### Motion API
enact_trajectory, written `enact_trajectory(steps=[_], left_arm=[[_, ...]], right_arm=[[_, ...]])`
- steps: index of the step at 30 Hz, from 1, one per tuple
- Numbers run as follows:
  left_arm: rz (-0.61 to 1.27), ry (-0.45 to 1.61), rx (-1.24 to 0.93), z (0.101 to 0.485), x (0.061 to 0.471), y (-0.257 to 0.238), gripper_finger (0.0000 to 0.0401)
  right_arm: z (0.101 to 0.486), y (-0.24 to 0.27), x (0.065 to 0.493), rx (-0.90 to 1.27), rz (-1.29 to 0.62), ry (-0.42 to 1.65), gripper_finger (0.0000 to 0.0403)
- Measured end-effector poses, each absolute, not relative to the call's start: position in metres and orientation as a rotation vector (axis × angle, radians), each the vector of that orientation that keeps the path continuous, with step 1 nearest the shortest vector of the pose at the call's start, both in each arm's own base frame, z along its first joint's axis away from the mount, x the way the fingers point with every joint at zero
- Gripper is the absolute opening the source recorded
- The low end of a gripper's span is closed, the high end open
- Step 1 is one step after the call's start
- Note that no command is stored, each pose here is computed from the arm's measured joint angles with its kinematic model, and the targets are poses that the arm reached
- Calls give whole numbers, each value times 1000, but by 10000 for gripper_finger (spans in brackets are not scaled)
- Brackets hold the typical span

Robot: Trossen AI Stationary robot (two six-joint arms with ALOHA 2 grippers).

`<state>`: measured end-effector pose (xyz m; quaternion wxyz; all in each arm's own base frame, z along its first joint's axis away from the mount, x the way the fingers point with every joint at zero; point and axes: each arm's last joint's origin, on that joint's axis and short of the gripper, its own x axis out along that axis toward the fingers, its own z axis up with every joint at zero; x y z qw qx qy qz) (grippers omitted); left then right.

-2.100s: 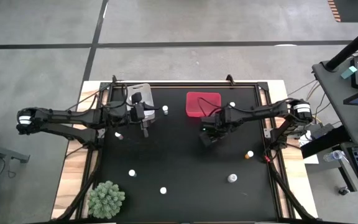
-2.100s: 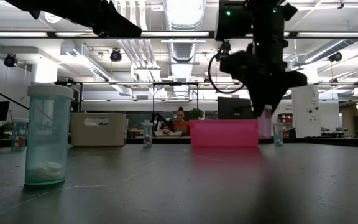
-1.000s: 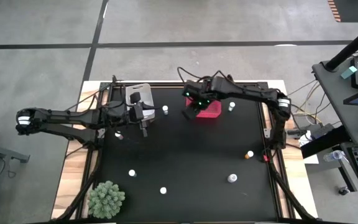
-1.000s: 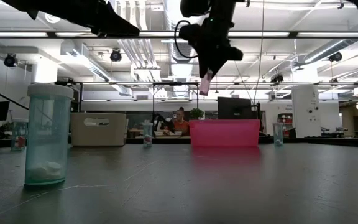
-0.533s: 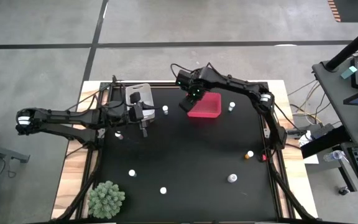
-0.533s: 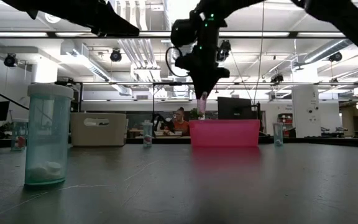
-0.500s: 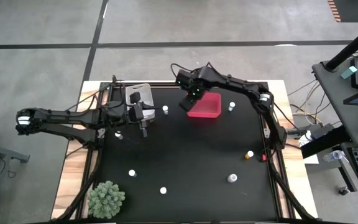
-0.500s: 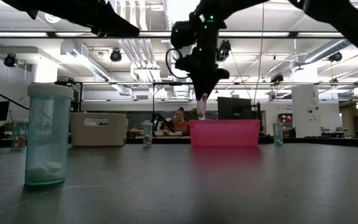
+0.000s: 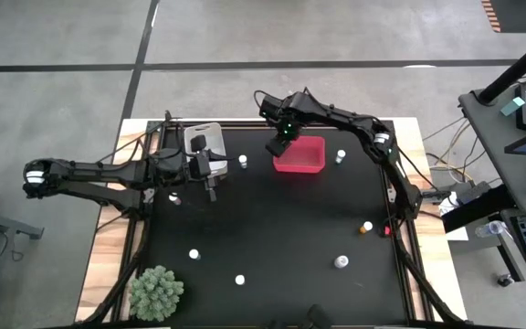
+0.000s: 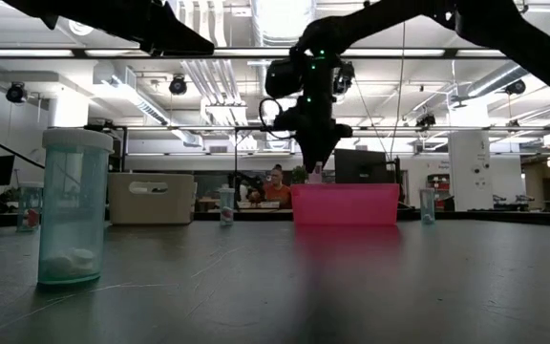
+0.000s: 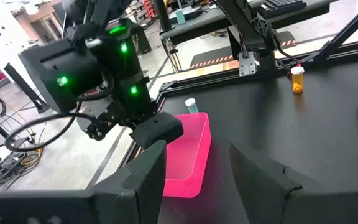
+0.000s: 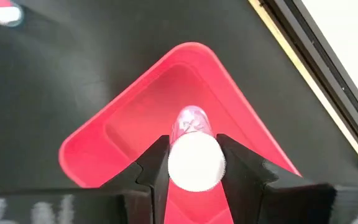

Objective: Pick and place medicine bottles into bin by pill shape (circle, oval)
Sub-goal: Put the pink tablet bottle into the red bin

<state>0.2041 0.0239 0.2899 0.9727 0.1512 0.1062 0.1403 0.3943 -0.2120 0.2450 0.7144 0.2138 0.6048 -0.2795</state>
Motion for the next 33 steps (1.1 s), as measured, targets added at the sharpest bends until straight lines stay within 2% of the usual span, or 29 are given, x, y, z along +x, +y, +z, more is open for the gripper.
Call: enact_trajectory(steps=[17, 33], left_arm=[[283, 214, 306, 290, 204, 24, 162], [283, 214, 306, 290, 204, 24, 162]], right_arm=[[213, -223, 403, 457, -598, 1385, 112], [200, -226, 406, 449, -584, 1399, 112]])
